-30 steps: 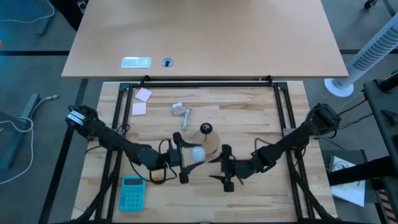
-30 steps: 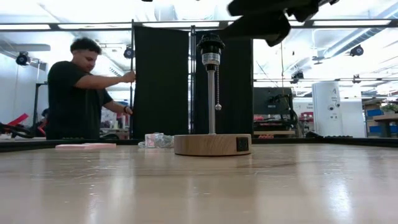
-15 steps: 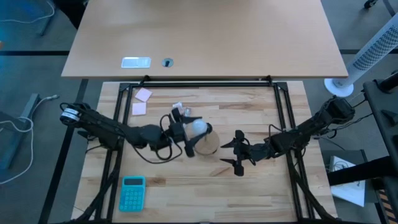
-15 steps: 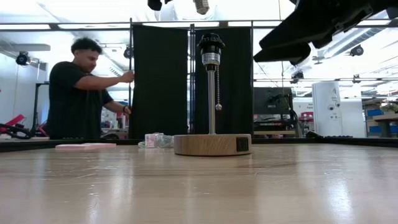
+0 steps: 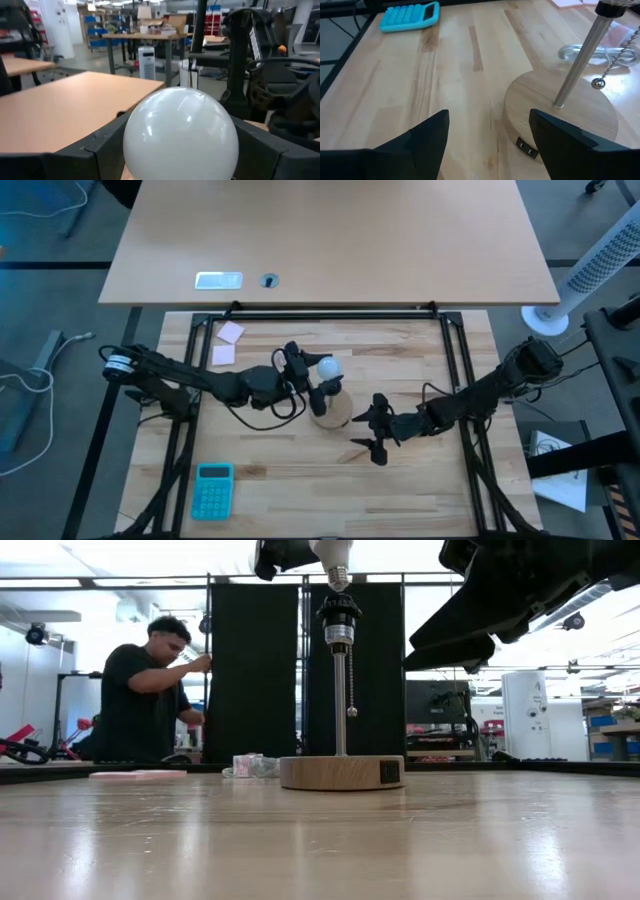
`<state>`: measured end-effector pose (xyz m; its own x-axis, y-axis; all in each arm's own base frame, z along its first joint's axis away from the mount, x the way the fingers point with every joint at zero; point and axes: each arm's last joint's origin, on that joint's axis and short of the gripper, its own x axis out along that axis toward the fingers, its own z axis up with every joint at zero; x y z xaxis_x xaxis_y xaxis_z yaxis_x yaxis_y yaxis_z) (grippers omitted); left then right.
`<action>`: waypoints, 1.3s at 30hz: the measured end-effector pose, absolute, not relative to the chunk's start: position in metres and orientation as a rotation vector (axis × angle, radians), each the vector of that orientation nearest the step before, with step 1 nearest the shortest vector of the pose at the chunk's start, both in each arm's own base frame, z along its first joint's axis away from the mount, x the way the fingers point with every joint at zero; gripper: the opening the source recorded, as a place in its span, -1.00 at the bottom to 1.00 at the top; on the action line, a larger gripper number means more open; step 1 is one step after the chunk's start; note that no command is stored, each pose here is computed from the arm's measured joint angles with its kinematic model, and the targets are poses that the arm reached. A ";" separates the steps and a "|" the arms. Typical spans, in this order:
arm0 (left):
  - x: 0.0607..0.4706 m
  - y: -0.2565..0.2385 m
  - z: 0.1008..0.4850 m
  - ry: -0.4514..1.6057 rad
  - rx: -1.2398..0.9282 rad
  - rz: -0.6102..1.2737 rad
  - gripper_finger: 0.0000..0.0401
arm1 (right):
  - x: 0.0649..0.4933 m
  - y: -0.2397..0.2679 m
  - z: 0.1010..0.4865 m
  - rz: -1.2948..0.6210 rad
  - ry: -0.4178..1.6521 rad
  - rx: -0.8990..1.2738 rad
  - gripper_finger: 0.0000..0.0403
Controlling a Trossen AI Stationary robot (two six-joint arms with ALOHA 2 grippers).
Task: Screw lightbulb
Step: Insert the lightbulb into the lamp
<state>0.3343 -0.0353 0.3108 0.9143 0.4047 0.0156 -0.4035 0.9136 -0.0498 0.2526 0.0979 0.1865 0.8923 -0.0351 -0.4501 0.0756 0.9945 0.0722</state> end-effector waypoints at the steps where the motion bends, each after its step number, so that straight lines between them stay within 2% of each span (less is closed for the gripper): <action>1: 0.334 -0.037 0.311 -0.027 -0.051 0.406 0.39 | 0.253 0.098 0.187 -0.059 0.464 0.088 0.32; 27: 0.340 -0.033 0.287 0.061 -0.007 0.417 0.39 | 0.252 0.095 0.190 -0.083 0.446 0.103 0.35; 34: 0.342 -0.030 0.287 0.092 0.026 0.354 0.39 | 0.252 0.096 0.189 -0.069 0.461 0.110 0.31; 39: 0.342 -0.021 0.289 0.099 0.023 0.301 0.39 | 0.251 0.099 0.189 0.013 0.482 0.130 0.33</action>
